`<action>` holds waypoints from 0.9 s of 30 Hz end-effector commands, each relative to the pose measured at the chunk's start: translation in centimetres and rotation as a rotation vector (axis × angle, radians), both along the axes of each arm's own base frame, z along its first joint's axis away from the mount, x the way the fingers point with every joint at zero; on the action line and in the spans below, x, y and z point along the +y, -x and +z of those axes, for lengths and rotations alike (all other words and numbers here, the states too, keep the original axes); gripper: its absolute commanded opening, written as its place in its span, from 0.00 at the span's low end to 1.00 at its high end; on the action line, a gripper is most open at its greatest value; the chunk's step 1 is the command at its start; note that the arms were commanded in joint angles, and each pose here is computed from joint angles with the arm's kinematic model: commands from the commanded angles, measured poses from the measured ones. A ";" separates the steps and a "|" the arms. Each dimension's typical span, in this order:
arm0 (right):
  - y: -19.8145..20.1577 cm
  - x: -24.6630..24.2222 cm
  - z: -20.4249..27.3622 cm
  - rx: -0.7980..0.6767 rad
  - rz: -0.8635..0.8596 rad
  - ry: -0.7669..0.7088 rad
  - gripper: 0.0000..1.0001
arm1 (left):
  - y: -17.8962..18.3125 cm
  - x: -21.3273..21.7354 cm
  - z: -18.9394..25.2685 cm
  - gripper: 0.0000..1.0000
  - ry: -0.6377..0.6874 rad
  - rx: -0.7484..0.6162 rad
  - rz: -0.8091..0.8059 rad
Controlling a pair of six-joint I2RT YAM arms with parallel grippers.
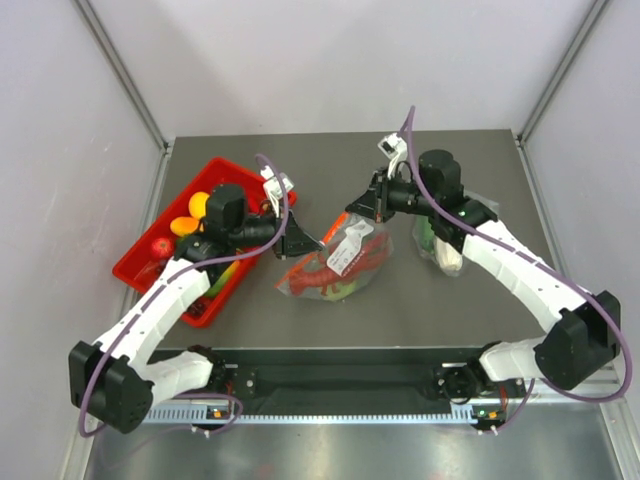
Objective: Open the zip-top bag and remove the fake food
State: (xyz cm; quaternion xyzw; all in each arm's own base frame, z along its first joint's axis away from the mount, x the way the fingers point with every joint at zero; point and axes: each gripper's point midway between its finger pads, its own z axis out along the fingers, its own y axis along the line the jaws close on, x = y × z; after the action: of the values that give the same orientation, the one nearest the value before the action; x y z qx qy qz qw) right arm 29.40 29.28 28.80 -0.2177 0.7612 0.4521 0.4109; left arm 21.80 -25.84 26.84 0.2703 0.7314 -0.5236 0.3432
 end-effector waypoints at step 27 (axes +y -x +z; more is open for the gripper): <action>-13.7 -4.2 4.0 -0.215 -0.289 -0.008 0.00 | 5.0 2.2 -1.4 0.00 -0.037 0.095 0.000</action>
State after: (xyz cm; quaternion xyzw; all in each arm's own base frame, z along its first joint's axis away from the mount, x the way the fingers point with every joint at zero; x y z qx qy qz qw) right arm 36.53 28.78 27.30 -0.1861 0.7800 0.4337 0.4110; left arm 20.73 -23.91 25.89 0.2368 0.7553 -0.4903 0.3648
